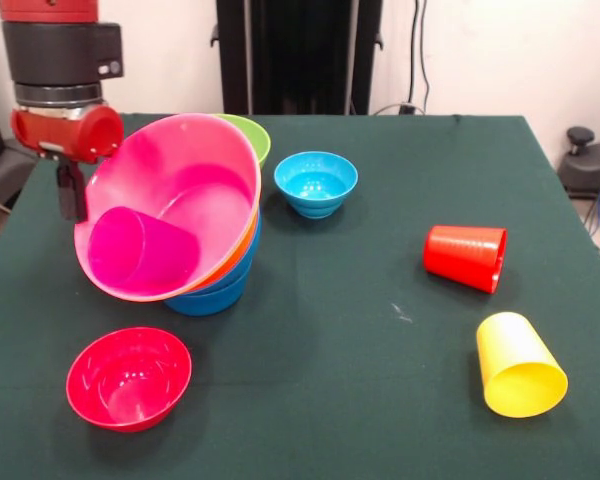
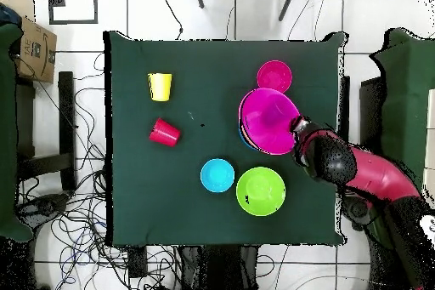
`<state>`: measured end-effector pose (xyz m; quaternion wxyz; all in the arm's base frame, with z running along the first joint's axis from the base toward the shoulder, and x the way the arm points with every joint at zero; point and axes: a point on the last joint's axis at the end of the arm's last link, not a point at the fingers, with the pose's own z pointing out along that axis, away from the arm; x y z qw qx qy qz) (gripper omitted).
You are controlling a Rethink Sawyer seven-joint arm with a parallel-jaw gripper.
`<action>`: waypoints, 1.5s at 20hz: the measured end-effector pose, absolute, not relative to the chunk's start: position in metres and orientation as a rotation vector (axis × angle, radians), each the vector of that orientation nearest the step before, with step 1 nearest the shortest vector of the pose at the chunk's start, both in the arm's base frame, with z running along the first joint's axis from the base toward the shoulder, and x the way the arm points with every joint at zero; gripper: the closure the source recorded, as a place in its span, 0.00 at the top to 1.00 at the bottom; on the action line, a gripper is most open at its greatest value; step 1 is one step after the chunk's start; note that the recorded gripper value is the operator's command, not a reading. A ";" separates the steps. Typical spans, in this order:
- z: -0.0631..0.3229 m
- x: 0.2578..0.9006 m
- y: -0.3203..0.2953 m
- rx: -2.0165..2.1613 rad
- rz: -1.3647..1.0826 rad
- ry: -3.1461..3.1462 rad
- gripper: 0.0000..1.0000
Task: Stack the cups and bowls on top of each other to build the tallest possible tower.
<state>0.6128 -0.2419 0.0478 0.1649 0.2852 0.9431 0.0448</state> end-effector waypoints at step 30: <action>0.105 0.649 -0.204 1.205 0.397 2.536 0.00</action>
